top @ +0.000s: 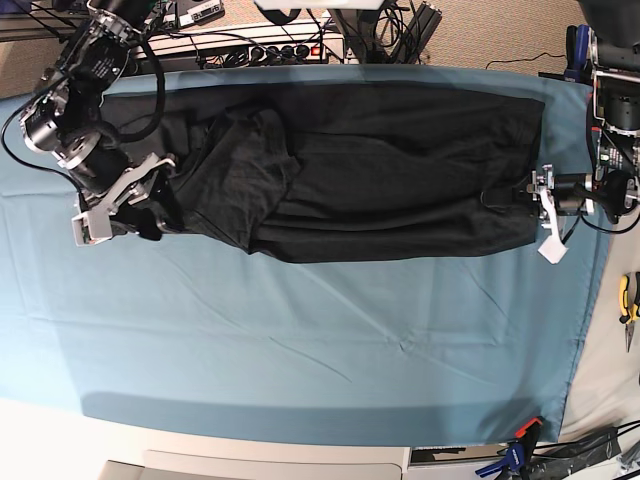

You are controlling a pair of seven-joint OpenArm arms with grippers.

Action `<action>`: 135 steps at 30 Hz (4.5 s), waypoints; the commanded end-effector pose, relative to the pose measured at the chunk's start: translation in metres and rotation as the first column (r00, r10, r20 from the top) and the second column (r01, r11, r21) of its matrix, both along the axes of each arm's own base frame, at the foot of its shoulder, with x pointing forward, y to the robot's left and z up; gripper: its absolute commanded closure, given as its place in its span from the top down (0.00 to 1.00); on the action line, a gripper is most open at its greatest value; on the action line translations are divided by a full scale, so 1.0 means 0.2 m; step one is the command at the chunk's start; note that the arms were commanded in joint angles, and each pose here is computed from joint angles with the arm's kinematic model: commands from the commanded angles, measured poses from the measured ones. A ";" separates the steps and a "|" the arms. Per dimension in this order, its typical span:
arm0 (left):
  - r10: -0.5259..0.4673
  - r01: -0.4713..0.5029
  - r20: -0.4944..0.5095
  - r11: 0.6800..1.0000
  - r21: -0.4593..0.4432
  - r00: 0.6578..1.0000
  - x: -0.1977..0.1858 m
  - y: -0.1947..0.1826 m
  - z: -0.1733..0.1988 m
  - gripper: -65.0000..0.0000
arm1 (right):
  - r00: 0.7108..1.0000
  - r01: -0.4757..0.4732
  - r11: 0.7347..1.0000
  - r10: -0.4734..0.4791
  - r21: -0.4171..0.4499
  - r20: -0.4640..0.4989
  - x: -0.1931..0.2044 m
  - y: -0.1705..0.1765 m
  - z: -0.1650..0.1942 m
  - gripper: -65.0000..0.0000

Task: Fold the T-shirt properly
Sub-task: 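Lift the strip end with the left gripper and fold it toward the right gripper, then press the folded-over cloth down with the left gripper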

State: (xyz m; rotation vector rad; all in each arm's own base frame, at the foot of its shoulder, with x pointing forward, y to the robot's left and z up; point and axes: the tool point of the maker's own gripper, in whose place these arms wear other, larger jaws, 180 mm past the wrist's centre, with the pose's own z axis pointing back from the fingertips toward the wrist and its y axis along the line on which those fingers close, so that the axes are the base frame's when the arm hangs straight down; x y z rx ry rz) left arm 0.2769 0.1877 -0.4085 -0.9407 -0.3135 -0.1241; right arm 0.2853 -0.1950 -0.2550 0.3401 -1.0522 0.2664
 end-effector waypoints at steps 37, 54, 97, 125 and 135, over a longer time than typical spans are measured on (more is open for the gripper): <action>-0.284 0.365 0.376 0.917 -0.163 0.882 0.05 -0.87 0.45 0.00 | 0.913 0.396 0.865 -0.407 -0.308 0.032 0.04 -0.47 -0.04 0.40; -0.398 0.492 0.454 0.864 -0.107 0.797 0.01 -1.34 0.46 0.00 | 0.854 0.497 0.776 -0.517 -0.389 0.061 0.01 -0.61 -0.04 0.40; -0.433 0.550 0.545 0.833 -0.062 0.718 0.00 -1.74 0.55 0.39 | 0.669 0.717 0.586 -0.731 -0.377 0.137 -0.16 -0.94 0.06 0.40; -0.428 0.552 0.588 0.833 -0.038 0.687 -0.01 -1.90 0.61 0.38 | 0.673 0.717 0.595 -0.726 -0.363 0.139 -0.15 -0.93 0.06 0.40; -0.527 0.538 0.532 0.829 0.152 0.663 0.11 -1.64 0.46 0.00 | 0.673 0.717 0.595 -0.726 -0.363 0.139 -0.15 -0.94 0.06 0.40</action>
